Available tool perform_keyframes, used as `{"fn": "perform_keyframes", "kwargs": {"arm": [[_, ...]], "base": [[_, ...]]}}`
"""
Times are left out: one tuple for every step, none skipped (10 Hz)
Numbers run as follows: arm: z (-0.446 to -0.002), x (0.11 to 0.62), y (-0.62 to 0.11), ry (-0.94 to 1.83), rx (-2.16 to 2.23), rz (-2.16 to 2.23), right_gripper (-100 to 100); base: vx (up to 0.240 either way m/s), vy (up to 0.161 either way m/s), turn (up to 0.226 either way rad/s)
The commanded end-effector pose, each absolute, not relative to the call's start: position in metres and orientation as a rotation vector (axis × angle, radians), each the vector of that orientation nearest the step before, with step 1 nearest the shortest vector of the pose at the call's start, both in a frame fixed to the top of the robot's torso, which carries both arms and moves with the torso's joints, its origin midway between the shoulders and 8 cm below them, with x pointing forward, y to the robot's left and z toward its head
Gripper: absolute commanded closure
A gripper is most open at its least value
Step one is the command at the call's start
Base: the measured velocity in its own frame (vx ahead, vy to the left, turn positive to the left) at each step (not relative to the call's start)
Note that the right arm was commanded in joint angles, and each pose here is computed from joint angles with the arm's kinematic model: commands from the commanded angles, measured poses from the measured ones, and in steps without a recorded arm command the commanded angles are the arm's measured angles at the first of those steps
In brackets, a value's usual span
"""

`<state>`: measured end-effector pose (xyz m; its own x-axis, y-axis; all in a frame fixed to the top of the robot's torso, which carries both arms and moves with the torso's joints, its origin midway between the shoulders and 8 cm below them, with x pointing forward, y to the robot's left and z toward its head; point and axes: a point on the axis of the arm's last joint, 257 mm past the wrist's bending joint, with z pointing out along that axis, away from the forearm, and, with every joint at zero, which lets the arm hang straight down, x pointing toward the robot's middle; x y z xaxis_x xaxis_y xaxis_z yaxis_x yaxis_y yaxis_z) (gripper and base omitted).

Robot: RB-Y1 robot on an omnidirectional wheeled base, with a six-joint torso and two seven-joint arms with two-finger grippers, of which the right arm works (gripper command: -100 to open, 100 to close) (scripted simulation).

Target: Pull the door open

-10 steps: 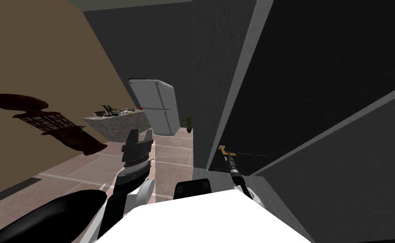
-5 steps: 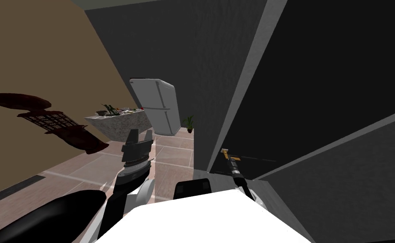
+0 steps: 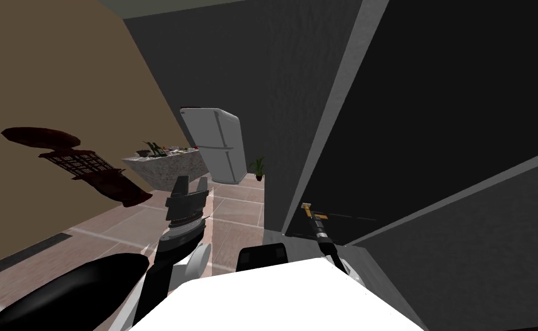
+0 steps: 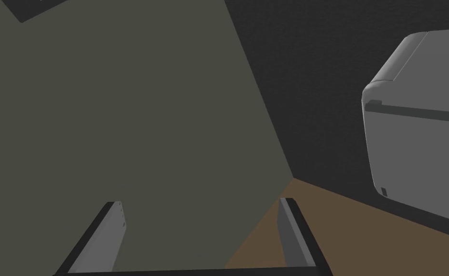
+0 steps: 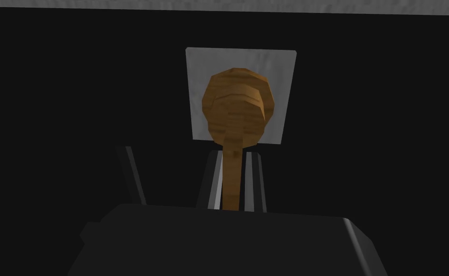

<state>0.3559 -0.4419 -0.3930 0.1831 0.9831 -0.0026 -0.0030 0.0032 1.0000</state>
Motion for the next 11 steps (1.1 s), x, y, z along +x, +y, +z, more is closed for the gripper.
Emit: {"fn": "perform_keyframes", "kwargs": {"arm": [[-0.394, 0.351, -0.441, 1.081, 1.282, 1.082, 100], [-0.394, 0.347, -0.442, 1.088, 1.278, 1.089, 100], [-0.394, 0.345, -0.442, 1.092, 1.275, 1.093, 100], [-0.393, 0.341, -0.442, 1.101, 1.271, 1.101, 100], [-0.393, 0.335, -0.442, 1.113, 1.264, 1.114, 100], [-0.393, 0.331, -0.442, 1.122, 1.259, 1.122, 100], [-0.393, 0.326, -0.442, 1.133, 1.254, 1.133, 100], [-0.393, 0.324, -0.442, 1.138, 1.252, 1.138, 100], [-0.395, 0.325, -0.441, 1.138, 1.259, 1.131, 100], [-0.396, 0.318, -0.440, 1.148, 1.257, 1.140, 100], [-0.396, 0.315, -0.440, 1.152, 1.253, 1.144, 100]], "base": [[-0.173, -0.067, 0.155], [-0.177, -0.039, 0.105], [-0.196, -0.023, 0.086], [-0.198, -0.017, 0.103], [-0.238, -0.045, 0.175], [-0.253, -0.041, 0.171], [-0.224, -0.042, 0.151], [-0.190, -0.034, 0.113], [-0.083, -0.009, 0.017], [-0.147, -0.034, 0.173], [-0.192, -0.071, 0.157]]}}
